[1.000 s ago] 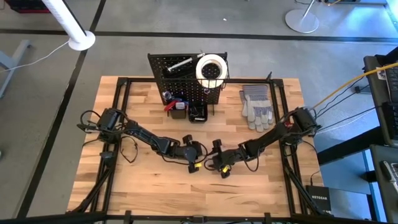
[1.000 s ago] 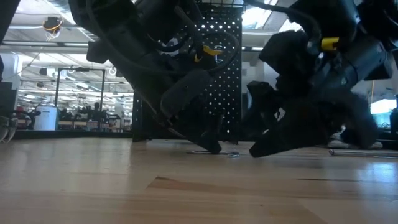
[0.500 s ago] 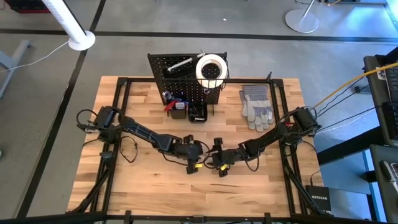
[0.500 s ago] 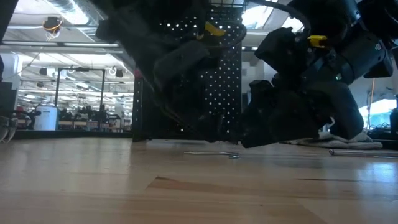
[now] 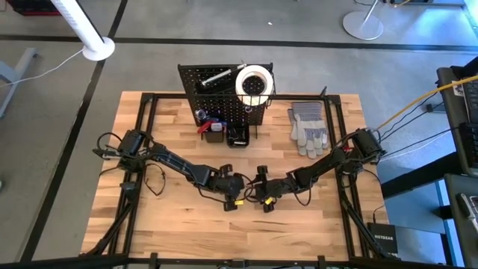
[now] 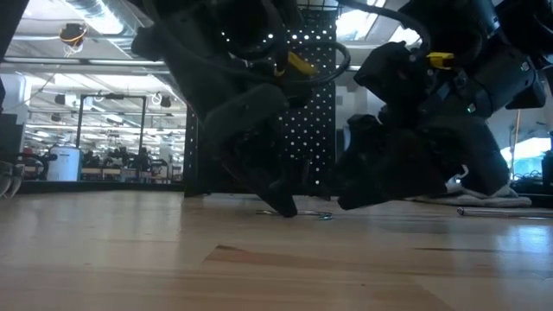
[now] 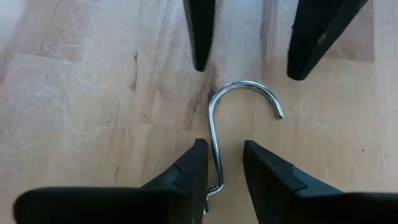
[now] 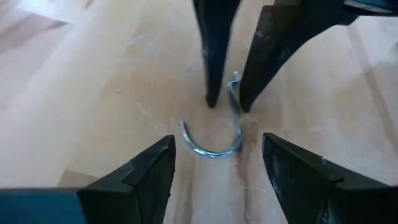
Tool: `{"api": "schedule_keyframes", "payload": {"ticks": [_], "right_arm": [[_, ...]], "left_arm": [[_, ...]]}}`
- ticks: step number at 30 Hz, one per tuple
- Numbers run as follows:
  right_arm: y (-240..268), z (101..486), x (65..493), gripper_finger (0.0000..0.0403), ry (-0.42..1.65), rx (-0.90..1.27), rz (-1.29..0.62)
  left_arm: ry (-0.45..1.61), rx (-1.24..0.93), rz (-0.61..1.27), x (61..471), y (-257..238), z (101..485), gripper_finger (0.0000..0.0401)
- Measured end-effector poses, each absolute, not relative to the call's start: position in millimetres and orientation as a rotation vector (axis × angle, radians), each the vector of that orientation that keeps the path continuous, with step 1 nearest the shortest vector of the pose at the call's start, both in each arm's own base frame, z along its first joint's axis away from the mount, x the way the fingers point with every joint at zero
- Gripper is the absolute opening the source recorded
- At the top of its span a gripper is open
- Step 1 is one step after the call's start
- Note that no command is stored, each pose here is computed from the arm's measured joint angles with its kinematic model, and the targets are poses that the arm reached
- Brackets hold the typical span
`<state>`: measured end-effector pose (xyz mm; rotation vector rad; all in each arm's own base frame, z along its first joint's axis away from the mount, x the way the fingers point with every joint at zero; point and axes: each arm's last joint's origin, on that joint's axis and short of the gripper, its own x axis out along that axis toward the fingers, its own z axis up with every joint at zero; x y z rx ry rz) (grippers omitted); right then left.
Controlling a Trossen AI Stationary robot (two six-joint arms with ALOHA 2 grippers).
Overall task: Hang tools onto peg board
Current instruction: Put the pegboard hook into the right bin on the pegboard
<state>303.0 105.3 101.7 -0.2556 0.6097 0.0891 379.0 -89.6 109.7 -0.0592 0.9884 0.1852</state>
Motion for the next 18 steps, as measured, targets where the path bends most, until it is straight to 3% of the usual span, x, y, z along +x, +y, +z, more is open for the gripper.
{"api": "schedule_keyframes", "payload": {"ticks": [7, 13, 18], "right_arm": [[106, 101, 302, 0.0241, 0.621, -0.255, 0.104], [108, 100, 302, 0.0241, 0.614, -0.310, 0.219], [107, 99, 303, 0.0241, 0.605, -0.374, 0.181]], "left_arm": [[0.998, -0.009, 0.176, 379, -86, 107, 0.0011], [0.984, -0.010, 0.189, 379, -84, 107, 0.0002], [0.977, -0.086, 0.147, 381, -79, 114, 0.0001]]}}
